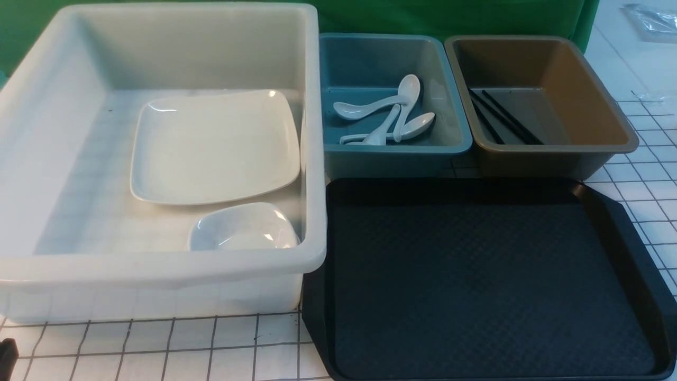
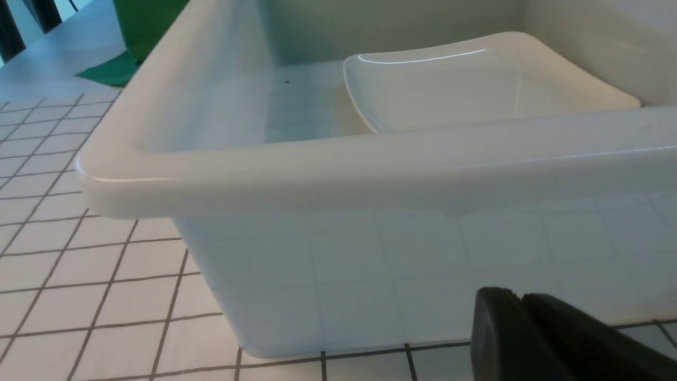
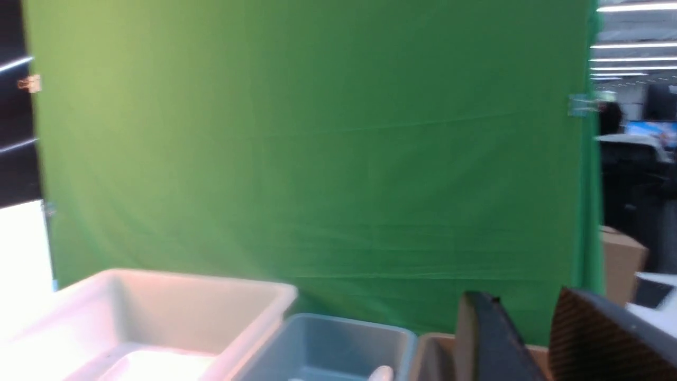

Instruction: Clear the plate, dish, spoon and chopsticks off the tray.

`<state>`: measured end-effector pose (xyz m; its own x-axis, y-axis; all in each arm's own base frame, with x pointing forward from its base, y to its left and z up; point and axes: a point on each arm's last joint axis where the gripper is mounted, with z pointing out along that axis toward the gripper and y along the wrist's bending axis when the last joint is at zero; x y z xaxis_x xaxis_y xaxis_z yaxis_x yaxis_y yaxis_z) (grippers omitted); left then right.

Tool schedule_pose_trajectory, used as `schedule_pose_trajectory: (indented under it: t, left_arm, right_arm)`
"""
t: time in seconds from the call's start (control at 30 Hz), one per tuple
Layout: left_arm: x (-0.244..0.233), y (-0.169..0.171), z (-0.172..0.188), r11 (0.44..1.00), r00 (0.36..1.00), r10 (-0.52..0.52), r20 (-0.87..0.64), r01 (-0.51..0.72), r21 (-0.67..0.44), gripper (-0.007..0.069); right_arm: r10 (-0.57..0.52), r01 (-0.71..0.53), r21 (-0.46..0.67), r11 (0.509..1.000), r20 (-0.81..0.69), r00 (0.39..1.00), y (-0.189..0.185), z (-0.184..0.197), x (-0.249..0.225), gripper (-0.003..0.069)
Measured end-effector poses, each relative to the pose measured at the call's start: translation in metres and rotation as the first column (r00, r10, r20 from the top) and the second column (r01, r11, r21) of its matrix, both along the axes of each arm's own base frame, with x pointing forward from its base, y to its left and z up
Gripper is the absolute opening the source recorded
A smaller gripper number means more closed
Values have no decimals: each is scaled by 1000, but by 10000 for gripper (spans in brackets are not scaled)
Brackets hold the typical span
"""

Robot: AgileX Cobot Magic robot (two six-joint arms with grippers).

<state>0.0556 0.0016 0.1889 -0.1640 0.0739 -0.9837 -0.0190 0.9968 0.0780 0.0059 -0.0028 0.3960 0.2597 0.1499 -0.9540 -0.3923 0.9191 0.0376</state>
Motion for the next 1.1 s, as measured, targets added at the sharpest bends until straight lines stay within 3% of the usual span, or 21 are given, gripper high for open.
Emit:
schedule_pose_trajectory:
  t: [0.13,0.43,0.63,0.87,1.1]
  left_arm:
    - [0,0,0,1000,1000,0,-1,0,0,-15]
    - [0,0,0,1000,1000,0,0,0,0,-15]
    - [0,0,0,1000,1000,0,-1,0,0,-15]
    - [0,0,0,1000,1000,0,0,0,0,-15]
    - [0,0,0,1000,1000,0,-1,0,0,-15]
  right_arm:
    - [49,-48,-18,999,79,996,6,1,0,238]
    - [38,-34,-86,996,41,998,14,-28,14,238]
    - [-178,152,-264,952,-77,981,15,-101,37,238]
    - [-404,274,-376,885,-331,853,5,-203,53,238]
    - [-428,295,-377,878,-340,838,4,-209,50,238]
